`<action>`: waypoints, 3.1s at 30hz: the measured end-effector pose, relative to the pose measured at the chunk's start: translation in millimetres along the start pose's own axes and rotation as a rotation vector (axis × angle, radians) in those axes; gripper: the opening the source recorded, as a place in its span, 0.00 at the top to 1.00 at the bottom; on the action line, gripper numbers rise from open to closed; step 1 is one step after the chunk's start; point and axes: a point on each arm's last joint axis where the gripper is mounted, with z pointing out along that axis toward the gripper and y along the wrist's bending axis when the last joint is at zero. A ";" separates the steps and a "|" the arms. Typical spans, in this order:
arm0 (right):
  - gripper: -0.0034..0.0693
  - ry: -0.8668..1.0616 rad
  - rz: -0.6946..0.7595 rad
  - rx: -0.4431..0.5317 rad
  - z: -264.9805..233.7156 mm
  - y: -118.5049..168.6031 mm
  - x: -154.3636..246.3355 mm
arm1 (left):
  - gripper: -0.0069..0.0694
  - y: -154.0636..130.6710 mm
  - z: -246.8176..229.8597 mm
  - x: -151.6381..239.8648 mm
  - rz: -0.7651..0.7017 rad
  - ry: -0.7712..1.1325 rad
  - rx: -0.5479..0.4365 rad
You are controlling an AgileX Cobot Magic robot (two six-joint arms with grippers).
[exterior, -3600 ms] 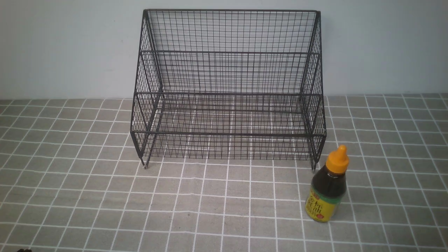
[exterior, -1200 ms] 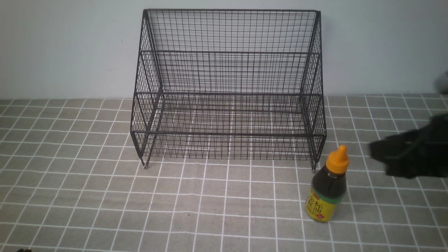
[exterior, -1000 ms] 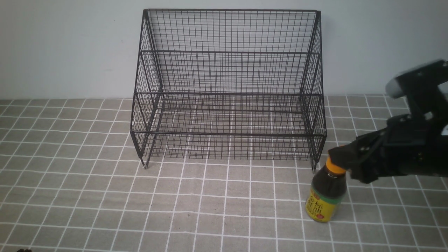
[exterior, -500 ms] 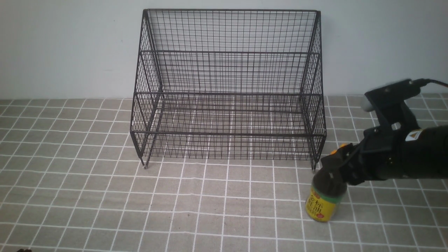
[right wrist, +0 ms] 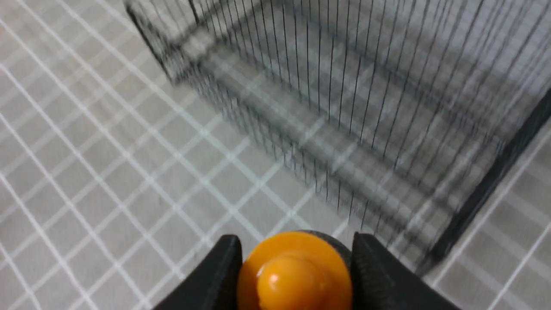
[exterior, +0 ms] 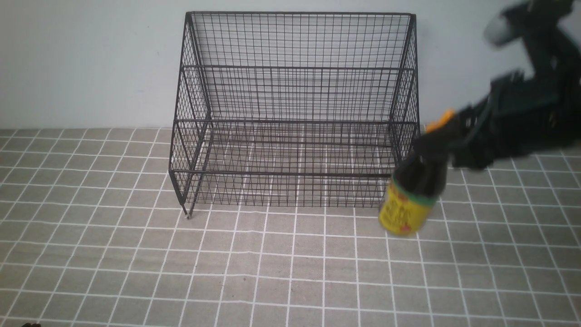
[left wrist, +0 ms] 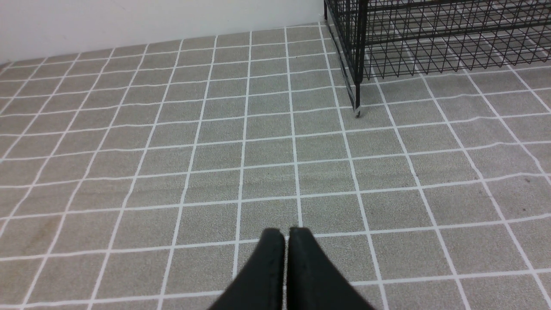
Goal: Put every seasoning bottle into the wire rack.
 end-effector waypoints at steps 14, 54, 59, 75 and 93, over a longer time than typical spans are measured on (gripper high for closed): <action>0.54 -0.036 -0.035 0.018 70.2 -36.5 -56.4 | 0.92 0.0 0.0 0.0 0.000 0.000 0.000; 0.38 -0.037 -0.023 0.088 -36.4 -5.1 -64.0 | 0.92 0.0 0.0 0.0 0.000 0.000 0.000; 0.63 -0.210 0.051 0.231 -138.3 22.3 -52.7 | 0.92 0.0 0.0 0.0 0.000 0.000 0.000; 0.97 -0.846 0.093 0.431 -225.7 69.9 143.3 | 0.92 0.0 0.0 0.0 0.000 0.000 0.000; 0.97 -0.635 0.121 0.430 -134.3 48.5 208.7 | 0.92 0.0 0.0 0.0 0.000 0.000 0.000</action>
